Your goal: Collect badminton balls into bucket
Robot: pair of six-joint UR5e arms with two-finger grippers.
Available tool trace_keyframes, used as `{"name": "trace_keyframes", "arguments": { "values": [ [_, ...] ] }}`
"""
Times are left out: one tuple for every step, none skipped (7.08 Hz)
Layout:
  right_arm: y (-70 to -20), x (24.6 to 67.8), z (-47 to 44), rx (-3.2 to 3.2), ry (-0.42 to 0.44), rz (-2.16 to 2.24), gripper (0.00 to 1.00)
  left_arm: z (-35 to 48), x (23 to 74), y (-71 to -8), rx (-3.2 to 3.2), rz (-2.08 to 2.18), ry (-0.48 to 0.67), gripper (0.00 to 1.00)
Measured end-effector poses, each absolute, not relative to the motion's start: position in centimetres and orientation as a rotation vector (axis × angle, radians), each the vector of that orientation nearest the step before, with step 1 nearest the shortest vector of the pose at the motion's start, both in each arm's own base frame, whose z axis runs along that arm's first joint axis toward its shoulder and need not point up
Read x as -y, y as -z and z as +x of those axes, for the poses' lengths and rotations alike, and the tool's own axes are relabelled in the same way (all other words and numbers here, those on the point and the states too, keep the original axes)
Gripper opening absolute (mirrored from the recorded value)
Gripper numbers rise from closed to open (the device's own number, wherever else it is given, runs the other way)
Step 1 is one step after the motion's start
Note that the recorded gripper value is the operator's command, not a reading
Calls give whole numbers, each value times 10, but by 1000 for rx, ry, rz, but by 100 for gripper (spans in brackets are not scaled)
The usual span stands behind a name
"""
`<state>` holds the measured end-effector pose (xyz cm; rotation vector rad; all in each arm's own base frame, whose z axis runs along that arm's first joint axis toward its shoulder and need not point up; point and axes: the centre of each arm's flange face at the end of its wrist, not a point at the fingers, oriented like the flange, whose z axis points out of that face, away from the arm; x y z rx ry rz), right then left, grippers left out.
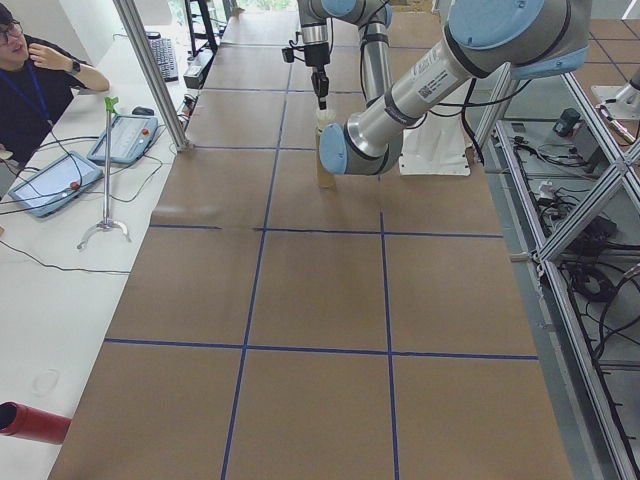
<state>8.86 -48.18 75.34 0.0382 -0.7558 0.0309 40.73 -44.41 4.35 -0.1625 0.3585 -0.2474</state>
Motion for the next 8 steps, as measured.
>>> {"name": "trace_keyframes", "arguments": {
  "values": [
    [-753,482,89,756,-31,38,100,403,442,-47,-371,-153,241,100],
    [-753,482,89,756,-31,38,100,395,437,-48,-402,-134,233,100],
    [-753,482,89,756,-31,38,100,381,433,-51,-447,-102,217,100],
    [-753,482,89,756,-31,38,100,358,439,-57,-501,-52,188,100],
    [-753,482,89,756,-31,38,100,327,458,-68,-559,6,159,100],
    [-753,482,89,756,-31,38,100,288,483,-91,-623,58,123,100],
    [-753,482,89,756,-31,38,100,245,508,-126,-674,107,70,100],
    [-753,482,89,756,-30,38,100,202,528,-165,-690,148,9,100]
  ]
}}
